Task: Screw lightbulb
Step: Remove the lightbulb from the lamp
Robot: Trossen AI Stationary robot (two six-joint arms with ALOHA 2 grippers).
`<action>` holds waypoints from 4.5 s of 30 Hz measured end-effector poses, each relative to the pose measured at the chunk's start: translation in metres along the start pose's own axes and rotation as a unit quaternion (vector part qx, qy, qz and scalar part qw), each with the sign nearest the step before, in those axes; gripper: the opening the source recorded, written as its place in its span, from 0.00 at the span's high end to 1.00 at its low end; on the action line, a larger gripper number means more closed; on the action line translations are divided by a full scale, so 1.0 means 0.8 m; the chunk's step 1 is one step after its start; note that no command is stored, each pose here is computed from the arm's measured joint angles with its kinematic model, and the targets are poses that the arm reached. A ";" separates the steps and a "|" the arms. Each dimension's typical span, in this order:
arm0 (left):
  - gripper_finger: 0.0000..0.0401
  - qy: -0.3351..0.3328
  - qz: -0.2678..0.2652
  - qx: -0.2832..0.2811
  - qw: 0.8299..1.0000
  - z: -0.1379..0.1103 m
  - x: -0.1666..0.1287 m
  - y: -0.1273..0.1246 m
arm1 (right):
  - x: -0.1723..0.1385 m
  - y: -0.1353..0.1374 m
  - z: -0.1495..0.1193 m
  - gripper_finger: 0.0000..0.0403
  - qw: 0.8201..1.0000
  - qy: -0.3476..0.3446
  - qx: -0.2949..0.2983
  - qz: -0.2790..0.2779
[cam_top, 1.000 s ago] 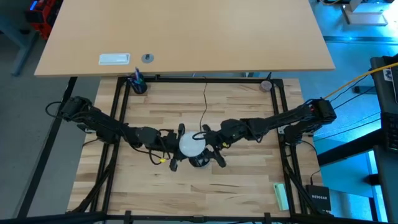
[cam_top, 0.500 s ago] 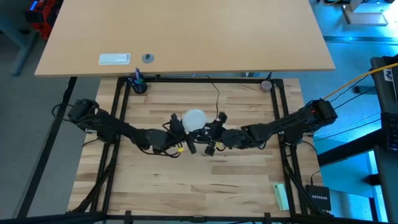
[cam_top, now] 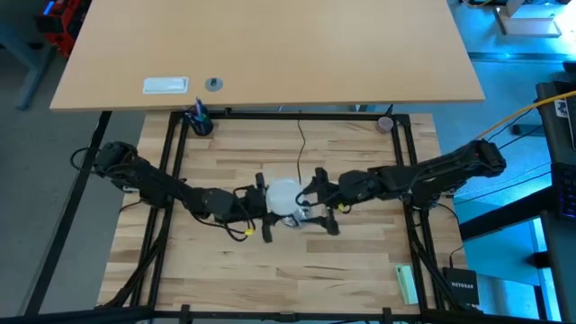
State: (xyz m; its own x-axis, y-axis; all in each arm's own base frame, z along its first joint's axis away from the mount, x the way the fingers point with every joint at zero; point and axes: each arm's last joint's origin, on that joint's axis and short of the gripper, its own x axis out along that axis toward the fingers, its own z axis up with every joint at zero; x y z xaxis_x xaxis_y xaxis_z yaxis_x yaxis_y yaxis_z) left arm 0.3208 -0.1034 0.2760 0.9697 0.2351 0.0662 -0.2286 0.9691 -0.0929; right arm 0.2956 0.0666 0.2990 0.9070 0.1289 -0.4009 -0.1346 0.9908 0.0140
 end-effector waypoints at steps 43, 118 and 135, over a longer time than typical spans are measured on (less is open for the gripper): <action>0.65 -0.025 0.173 -0.073 0.982 -0.022 0.036 0.035 | 0.051 -0.020 -0.035 0.54 0.963 0.037 0.004 -0.267; 0.65 0.018 -0.031 0.010 0.999 0.029 0.030 0.006 | -0.028 -0.009 0.006 0.23 0.998 -0.054 0.022 0.001; 0.65 0.012 0.028 -0.022 0.999 0.030 0.030 0.011 | -0.015 -0.012 0.001 0.59 0.996 -0.053 0.011 -0.077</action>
State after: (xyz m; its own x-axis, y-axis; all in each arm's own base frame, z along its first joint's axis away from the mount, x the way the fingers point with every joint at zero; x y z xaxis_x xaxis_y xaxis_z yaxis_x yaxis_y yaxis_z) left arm 0.3402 -0.0875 0.3004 0.9574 0.2863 0.0361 -0.2789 0.9501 -0.1395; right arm 0.2863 0.0553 0.3049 0.9532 -0.0230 -0.3015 0.0179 0.9996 -0.0195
